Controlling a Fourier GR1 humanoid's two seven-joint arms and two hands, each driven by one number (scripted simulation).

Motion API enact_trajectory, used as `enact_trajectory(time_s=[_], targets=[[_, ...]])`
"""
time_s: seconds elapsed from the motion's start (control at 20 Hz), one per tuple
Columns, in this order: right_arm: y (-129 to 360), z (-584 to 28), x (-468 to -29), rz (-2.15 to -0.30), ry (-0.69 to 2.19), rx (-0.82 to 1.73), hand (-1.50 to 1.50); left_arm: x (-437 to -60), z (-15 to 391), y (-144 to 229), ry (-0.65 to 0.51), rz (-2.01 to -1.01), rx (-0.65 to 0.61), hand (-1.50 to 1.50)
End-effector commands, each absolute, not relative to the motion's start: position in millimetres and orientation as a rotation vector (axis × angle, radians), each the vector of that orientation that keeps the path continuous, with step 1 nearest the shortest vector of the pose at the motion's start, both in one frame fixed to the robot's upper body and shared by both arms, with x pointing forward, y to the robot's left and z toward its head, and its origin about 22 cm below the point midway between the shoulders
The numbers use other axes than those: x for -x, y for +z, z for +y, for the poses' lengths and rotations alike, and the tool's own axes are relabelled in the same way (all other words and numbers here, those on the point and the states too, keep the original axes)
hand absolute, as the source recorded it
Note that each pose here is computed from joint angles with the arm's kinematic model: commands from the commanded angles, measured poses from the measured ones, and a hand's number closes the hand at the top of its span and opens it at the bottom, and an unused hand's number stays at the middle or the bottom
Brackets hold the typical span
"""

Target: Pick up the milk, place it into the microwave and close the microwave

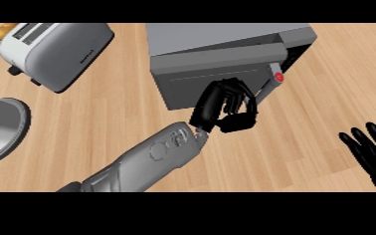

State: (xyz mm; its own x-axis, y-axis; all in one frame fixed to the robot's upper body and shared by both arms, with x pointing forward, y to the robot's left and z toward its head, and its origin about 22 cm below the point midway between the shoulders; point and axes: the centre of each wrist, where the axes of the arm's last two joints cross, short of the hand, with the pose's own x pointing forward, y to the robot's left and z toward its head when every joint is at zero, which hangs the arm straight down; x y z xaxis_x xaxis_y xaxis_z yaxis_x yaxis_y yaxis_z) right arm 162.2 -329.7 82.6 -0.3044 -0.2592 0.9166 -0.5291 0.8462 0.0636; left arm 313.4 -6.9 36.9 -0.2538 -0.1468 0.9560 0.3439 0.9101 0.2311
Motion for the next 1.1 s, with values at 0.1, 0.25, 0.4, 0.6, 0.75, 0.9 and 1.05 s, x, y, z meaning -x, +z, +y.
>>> enact_trajectory(time_s=[0.1, 0.25, 0.4, 0.6, 0.75, 0.9, 1.05], targets=[[93, -332, -164, -1.884, 0.300, -0.583, -1.50, -339, -5, 54, -0.358, -1.791, 0.129, 1.50], [102, -334, -166, -1.913, 0.311, -0.584, -1.50, -347, -1, 54, -0.336, -1.778, 0.136, 1.50], [99, -332, -166, -1.904, 0.289, -0.585, -1.50, -352, 0, 57, -0.305, -1.764, 0.155, 1.50], [109, -335, -169, -1.922, 0.300, -0.576, -1.50, -354, -1, 60, -0.276, -1.780, 0.169, 1.50], [116, -337, -168, -1.931, 0.294, -0.578, -1.50, -354, 4, 51, -0.259, -1.743, 0.195, 1.50], [113, -334, -170, -1.927, 0.291, -0.614, -1.50, -353, 7, 48, -0.179, -1.716, 0.198, 1.50], [113, -333, -167, -1.922, 0.294, -0.624, -1.50, -356, 9, 48, -0.134, -1.712, 0.170, 1.50]])
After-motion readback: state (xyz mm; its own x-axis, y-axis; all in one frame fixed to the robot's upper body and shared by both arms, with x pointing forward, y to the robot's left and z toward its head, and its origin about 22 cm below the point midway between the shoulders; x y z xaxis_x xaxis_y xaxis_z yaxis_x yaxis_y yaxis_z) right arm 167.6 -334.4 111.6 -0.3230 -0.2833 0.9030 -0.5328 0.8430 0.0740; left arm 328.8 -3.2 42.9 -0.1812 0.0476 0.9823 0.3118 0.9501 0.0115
